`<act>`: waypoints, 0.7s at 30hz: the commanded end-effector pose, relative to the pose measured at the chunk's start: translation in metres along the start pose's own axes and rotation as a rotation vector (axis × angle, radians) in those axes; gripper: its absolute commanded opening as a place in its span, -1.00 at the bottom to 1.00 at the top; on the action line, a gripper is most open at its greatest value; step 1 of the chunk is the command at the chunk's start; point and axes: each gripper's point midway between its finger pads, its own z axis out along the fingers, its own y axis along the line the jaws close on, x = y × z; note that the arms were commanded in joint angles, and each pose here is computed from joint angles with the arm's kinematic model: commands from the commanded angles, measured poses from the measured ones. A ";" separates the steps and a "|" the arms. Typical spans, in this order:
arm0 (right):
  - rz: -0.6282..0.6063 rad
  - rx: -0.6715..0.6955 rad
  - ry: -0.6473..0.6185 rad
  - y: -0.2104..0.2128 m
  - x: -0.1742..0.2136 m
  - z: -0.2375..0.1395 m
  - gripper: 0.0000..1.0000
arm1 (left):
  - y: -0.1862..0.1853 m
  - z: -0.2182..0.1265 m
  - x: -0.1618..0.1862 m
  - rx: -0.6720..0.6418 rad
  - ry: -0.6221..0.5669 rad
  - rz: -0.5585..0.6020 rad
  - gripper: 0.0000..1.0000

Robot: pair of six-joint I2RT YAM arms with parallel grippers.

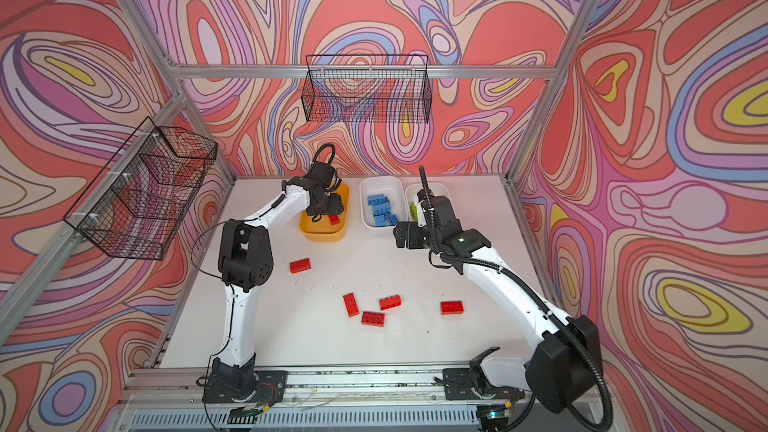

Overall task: Sort the legos into containers by color
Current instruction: 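Lower the red brick into the yellow tray and open the left gripper, then move the left gripper to the red 2x4 brick beside the yellow tray and grasp it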

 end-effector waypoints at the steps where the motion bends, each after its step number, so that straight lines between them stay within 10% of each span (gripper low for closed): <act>1: -0.013 -0.023 -0.020 0.005 -0.006 0.000 0.96 | -0.003 -0.015 0.012 0.031 0.003 -0.037 0.41; 21: 0.075 -0.027 -0.042 0.003 0.006 -0.041 0.96 | -0.029 -0.035 0.092 0.047 0.067 0.017 0.20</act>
